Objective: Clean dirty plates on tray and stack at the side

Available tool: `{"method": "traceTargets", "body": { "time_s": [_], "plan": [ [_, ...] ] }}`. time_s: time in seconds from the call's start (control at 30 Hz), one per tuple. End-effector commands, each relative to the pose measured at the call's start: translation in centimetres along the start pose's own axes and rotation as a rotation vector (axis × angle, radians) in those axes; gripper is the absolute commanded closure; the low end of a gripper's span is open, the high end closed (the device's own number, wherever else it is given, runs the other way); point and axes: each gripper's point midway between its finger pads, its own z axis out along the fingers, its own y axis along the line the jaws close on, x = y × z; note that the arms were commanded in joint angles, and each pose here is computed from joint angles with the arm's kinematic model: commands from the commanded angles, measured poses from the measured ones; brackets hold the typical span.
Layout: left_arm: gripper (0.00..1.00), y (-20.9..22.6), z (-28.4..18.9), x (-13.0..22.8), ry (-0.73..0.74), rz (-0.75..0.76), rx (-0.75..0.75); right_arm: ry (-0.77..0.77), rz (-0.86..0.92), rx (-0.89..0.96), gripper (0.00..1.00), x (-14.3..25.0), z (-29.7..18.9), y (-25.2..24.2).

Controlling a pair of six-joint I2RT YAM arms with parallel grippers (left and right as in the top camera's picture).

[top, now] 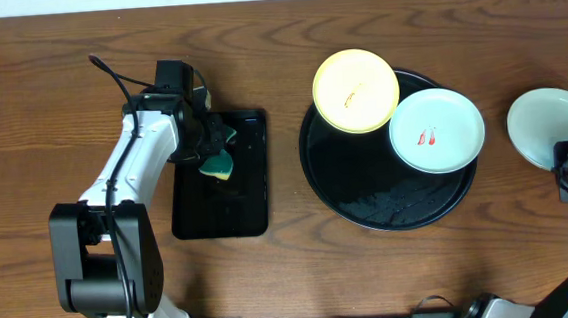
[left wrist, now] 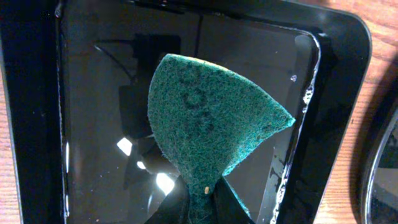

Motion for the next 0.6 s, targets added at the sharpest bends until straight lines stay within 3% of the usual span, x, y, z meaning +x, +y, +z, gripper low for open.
{"method": "traceTargets", "body": {
  "time_s": [0.0, 0.17, 0.37, 0.47, 0.57],
  "plan": [
    [0.93, 0.3, 0.3, 0.2, 0.009, 0.007, -0.013, 0.01, 0.037, 0.048, 0.99, -0.1, 1.5, -1.1],
    [0.92, 0.3, 0.3, 0.2, 0.01, 0.006, -0.013, 0.053, 0.002, 0.106, 0.99, 1.1, 3.7, -2.0],
    [0.92, 0.4, 0.3, 0.2, 0.011, 0.006, -0.013, 0.082, -0.211, -0.021, 0.97, 2.0, 4.7, 1.1],
    [0.92, 0.4, 0.3, 0.3, 0.012, 0.006, -0.013, 0.103, -0.303, -0.078, 0.66, 2.7, 4.5, 2.3],
    [0.92, 0.4, 0.3, 0.3, 0.015, 0.005, -0.014, 0.157, -0.427, -0.156, 0.67, 4.3, 4.2, 3.6]
  ]
}}
